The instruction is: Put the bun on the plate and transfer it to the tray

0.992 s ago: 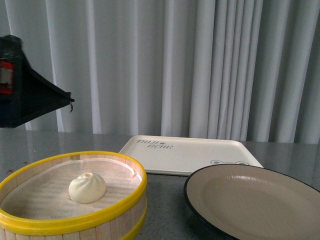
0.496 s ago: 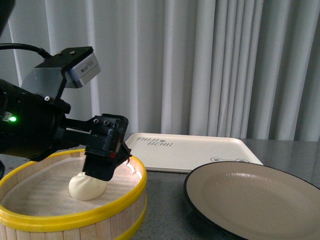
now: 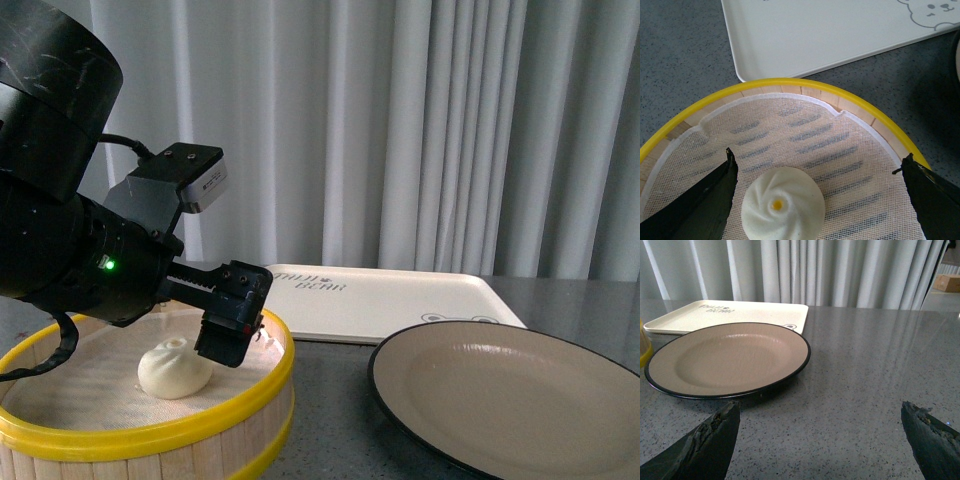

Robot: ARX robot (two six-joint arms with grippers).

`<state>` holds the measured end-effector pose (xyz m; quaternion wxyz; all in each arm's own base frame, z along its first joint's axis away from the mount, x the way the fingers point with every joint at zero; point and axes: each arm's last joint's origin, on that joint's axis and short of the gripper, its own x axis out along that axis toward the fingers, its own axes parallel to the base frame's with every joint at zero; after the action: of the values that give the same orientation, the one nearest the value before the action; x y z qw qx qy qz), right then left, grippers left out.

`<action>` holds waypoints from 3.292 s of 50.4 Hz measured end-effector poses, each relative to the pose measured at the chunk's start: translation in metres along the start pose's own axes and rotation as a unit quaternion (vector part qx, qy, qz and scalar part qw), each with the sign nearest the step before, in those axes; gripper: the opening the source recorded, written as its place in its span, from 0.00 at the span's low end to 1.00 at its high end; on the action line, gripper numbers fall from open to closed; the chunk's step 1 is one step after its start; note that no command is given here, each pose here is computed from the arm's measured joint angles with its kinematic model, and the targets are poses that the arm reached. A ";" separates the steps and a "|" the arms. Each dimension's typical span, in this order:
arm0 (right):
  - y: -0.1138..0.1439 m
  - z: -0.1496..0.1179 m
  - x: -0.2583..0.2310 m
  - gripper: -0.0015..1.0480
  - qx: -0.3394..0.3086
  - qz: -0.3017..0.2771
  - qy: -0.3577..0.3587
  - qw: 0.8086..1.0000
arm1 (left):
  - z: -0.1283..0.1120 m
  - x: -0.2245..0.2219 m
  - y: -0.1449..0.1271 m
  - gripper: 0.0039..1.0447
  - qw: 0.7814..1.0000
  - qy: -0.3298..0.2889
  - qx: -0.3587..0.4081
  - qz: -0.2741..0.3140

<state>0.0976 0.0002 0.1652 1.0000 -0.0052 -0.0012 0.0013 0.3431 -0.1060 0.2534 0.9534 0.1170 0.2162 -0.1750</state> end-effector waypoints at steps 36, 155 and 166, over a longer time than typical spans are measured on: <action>0.000 0.000 0.000 0.92 0.000 0.000 0.000 1.000 | -0.014 0.016 0.023 0.94 0.997 0.063 -0.017 0.026; 0.000 0.000 0.000 0.92 0.000 0.000 0.000 1.000 | 0.050 0.067 -0.158 0.04 0.965 -0.014 0.078 -0.248; 0.000 0.000 0.000 0.92 0.000 0.000 0.000 1.000 | 0.044 0.070 -0.166 0.04 0.966 -0.004 0.083 -0.246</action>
<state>0.0976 0.0002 0.1652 1.0000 -0.0052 -0.0012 0.0011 0.3550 -0.2906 0.2358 0.8688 0.1379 0.2192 -0.4221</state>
